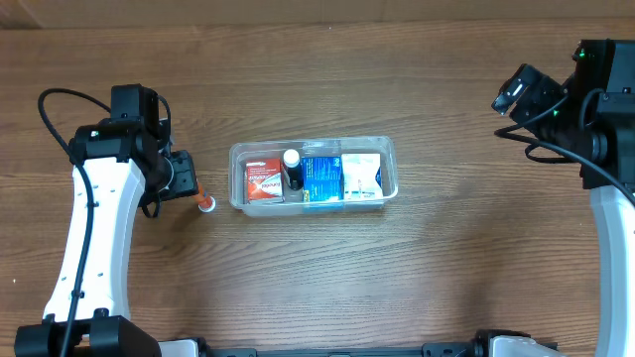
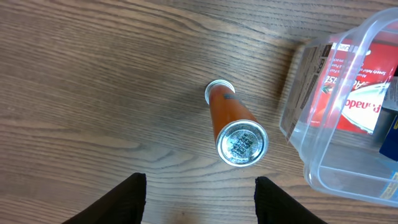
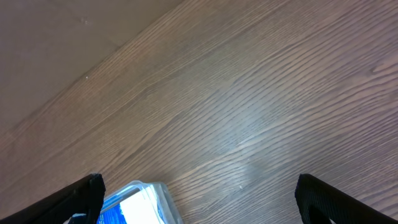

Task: Pack container
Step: 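Move left gripper to the orange tube and grasp it, then lift the orange tube and lower it into the container beside the syrup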

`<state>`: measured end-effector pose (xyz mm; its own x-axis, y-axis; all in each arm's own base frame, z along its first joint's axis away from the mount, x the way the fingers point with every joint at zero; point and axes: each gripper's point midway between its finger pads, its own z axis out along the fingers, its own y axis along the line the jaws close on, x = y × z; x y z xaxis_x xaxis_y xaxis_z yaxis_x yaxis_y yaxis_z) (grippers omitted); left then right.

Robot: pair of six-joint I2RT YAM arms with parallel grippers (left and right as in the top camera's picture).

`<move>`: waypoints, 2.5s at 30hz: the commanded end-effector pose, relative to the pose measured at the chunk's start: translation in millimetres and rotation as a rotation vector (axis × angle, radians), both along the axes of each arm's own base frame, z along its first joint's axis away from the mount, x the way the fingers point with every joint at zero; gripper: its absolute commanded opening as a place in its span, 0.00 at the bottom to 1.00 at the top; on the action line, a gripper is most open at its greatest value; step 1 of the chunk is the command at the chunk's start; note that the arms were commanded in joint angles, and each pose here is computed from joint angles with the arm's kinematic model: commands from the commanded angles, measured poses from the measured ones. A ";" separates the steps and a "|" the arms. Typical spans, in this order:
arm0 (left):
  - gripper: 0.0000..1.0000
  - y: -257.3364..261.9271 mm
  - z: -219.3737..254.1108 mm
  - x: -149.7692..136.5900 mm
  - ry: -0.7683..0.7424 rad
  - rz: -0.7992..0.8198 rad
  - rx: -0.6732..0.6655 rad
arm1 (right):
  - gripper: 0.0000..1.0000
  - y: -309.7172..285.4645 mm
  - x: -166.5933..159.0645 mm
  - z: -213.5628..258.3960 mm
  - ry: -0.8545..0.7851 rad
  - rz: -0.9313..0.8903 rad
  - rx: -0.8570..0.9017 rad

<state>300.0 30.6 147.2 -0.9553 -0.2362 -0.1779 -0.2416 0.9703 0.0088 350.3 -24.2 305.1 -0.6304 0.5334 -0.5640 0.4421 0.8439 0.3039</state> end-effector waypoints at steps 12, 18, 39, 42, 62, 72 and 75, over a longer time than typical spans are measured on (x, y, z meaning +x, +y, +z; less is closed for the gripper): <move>0.55 -9.7 -40.6 31.9 0.029 -0.084 -0.056 | 1.00 -1.1 -1.2 8.4 -0.027 -0.003 -0.001; 0.41 -14.2 -45.4 32.4 0.041 -0.111 -0.075 | 1.00 -1.1 -1.2 8.4 -0.027 -0.003 -0.001; 0.04 -101.5 124.3 12.2 -0.137 -0.429 -0.035 | 1.00 -1.1 -1.2 8.4 -0.027 -0.003 -0.001; 0.04 -152.8 113.7 -5.5 -0.085 -0.582 -0.045 | 1.00 -1.1 -1.2 8.4 -0.027 -0.003 -0.001; 0.04 -195.5 -29.7 29.5 0.114 -0.680 0.059 | 1.00 -1.1 -1.2 8.4 -0.027 -0.003 -0.001; 0.04 -205.8 -26.7 28.5 0.099 -0.686 0.001 | 1.00 -1.1 -1.2 8.4 -0.027 -0.003 -0.001; 0.04 -208.6 -9.3 33.5 0.044 -0.688 -0.008 | 1.00 -1.1 -1.2 8.4 -0.027 -0.003 -0.001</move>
<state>337.6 -173.0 129.4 -0.8972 0.4239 -0.1236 0.4233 0.9054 0.0324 350.4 -24.2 305.0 -0.6304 0.5334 -0.5640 0.4421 0.8439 0.3039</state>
